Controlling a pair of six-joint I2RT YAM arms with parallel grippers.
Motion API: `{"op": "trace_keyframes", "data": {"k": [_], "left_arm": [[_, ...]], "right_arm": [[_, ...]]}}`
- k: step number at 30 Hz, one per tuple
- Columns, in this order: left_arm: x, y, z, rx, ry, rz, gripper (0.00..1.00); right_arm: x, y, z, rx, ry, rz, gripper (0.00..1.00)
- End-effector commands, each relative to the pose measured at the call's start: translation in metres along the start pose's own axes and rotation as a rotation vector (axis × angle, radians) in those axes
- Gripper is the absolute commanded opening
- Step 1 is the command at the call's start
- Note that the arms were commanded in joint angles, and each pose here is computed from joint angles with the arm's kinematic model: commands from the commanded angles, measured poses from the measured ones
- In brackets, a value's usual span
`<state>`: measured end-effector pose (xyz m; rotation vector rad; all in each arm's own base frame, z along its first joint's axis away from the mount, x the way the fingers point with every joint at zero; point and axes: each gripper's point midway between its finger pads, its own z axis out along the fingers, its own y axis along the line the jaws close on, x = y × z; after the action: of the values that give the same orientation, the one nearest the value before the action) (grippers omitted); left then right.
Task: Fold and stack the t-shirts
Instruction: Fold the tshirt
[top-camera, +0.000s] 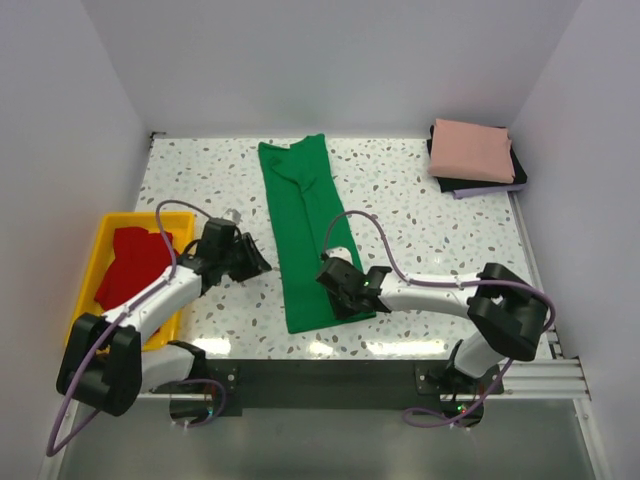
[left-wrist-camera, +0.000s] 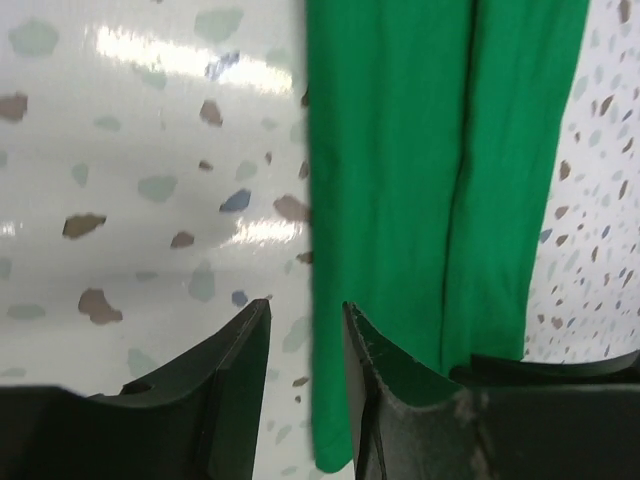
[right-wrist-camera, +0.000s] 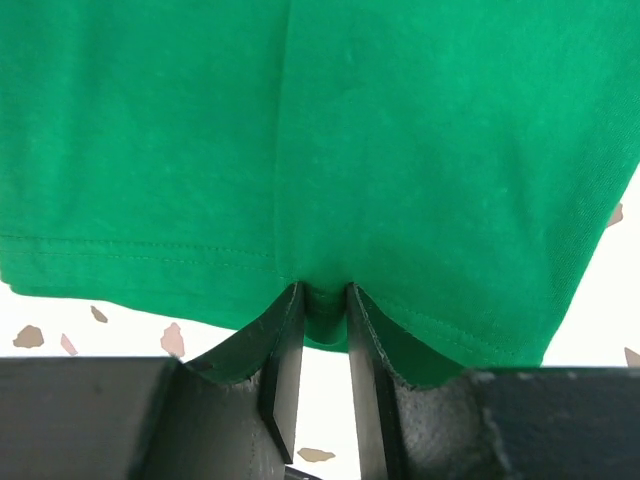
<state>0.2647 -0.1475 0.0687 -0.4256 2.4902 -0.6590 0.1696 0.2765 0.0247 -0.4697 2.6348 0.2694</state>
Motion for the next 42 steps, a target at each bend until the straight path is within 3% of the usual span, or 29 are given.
{"op": "trace_keyframes", "data": {"k": [1,8,13,16,20,24,29,34,42], "left_arm": [[0.024,0.013,-0.007,-0.023,0.033,-0.014,0.39],[0.048,0.031,-0.016,-0.071,0.097,0.017,0.40],[0.039,0.030,-0.021,-0.105,0.088,0.028,0.41],[0.043,0.030,-0.023,-0.105,0.113,0.022,0.45],[0.057,0.029,-0.027,-0.080,0.159,0.007,0.51],[0.070,0.032,-0.033,-0.081,0.189,0.008,0.52],[0.089,0.033,-0.037,-0.085,0.214,-0.012,0.49],[0.112,0.036,-0.037,-0.090,0.254,-0.019,0.46],[0.132,0.041,-0.036,-0.101,0.288,-0.022,0.44]], "right_arm": [[0.006,0.002,0.002,-0.001,0.005,0.004,0.27],[0.020,0.029,0.007,-0.060,0.057,-0.023,0.24],[0.028,0.053,0.014,-0.101,0.095,-0.028,0.25],[0.026,0.052,0.011,-0.099,0.084,-0.016,0.34],[0.016,0.051,-0.014,-0.126,0.048,-0.002,0.58],[-0.004,0.039,-0.049,-0.116,-0.041,0.030,0.68],[-0.005,-0.003,-0.065,-0.086,-0.084,0.163,0.65],[0.014,-0.040,-0.050,-0.102,-0.018,0.287,0.58],[0.024,-0.038,-0.038,-0.130,0.027,0.314,0.54]]}}
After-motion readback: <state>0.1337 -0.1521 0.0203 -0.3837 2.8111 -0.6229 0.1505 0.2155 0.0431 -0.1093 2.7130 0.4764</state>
